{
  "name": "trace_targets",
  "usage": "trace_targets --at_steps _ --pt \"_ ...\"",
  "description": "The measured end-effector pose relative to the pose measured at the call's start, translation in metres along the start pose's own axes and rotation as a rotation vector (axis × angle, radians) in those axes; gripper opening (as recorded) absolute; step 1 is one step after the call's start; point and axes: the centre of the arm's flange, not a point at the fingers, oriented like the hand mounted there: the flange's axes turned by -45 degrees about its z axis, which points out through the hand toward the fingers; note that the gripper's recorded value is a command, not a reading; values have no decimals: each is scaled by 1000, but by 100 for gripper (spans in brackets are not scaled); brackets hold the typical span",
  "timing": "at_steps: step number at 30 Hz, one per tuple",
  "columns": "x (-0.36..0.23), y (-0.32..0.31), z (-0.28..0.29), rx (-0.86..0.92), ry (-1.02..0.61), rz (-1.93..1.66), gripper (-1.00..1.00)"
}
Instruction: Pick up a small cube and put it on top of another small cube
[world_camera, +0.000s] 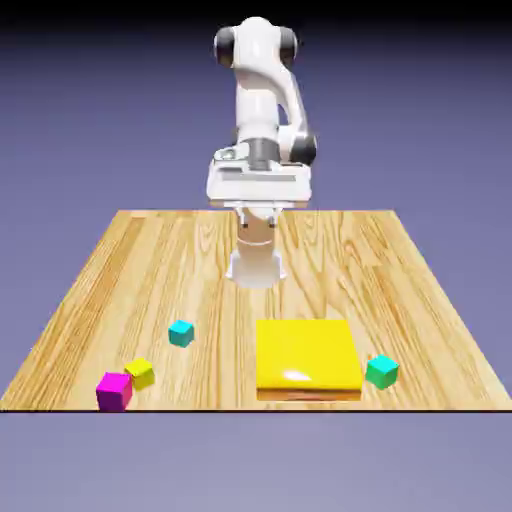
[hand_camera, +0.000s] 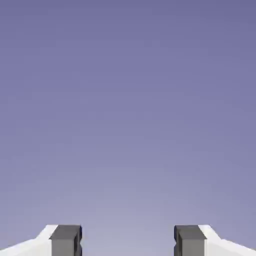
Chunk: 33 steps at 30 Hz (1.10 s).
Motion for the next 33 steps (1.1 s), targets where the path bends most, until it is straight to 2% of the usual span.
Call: trace_targets --at_steps 12,23,25,30,31,33 --pt "-109 5 144 37 -707 -546 0" --pt "-229 66 205 -13 -1393 -1081 0" --pt "-232 69 206 -17 -1417 -1098 0" --pt "-282 97 232 -18 -1417 -1098 0" --pt "-284 98 233 -17 -1417 -1098 -100" --pt "-284 98 233 -17 -1417 -1098 -100"
